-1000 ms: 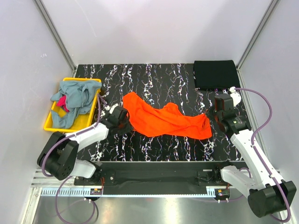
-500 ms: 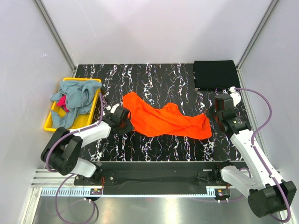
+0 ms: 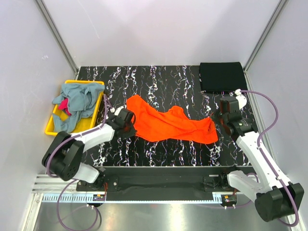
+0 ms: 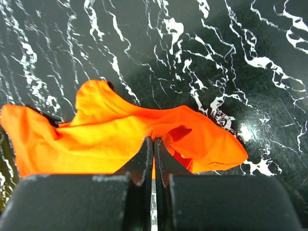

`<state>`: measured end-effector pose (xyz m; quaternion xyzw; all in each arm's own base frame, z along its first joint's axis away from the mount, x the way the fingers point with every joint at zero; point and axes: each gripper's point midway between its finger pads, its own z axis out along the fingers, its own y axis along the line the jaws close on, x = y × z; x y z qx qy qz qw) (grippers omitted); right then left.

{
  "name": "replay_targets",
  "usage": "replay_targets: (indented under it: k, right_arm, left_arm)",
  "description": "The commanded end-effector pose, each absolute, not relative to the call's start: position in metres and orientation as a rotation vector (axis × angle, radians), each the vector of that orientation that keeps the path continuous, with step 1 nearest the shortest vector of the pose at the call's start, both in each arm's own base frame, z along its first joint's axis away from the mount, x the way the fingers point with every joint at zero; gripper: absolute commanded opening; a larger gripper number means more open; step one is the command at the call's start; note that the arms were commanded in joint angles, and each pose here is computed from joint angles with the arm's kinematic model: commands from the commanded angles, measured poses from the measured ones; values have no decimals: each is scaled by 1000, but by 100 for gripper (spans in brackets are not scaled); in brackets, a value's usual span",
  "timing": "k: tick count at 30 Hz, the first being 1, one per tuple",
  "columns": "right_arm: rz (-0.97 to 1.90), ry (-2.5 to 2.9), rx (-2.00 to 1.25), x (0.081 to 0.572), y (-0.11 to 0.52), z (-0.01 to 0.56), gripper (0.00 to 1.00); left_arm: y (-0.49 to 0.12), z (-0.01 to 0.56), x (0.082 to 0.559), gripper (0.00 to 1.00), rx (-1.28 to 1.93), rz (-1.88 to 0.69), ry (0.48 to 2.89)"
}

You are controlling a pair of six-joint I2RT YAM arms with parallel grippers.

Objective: Fold and stack the t-shirts
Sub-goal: Flatten the tshirt out

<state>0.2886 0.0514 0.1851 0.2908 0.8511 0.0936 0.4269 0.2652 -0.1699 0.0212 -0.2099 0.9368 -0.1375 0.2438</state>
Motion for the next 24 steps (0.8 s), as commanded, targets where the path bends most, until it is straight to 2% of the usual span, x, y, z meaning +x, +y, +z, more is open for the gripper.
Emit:
replay_targets:
  k: [1,4,9,14,15,18,24]
  right_arm:
    - [243,2153,743,296,54,176,0]
    - [214,2200,780,297,54,152,0]
    - [183,2257,795,308,57,130,0]
    - [114,2302,785,307,51,132,20]
    - [115,2285,790,308,50,141,29]
    - [95,2285,800,296,45,154,47]
    - [51,2257,855,282,33,141,45]
  left_arm:
    - [-173,70,284,0,-481,-399,2454]
    - [-163,93,278,0,-430,-369,2425]
    - [-160,96,268,0,-395,-375,2441]
    - [-158,111,267,0,-345,-384,2415]
    - [-158,114,266,0,-333,-387,2417]
    - [-160,127,268,0,-290,-413,2411]
    - [-146,148,286,0,-312,-432,2375]
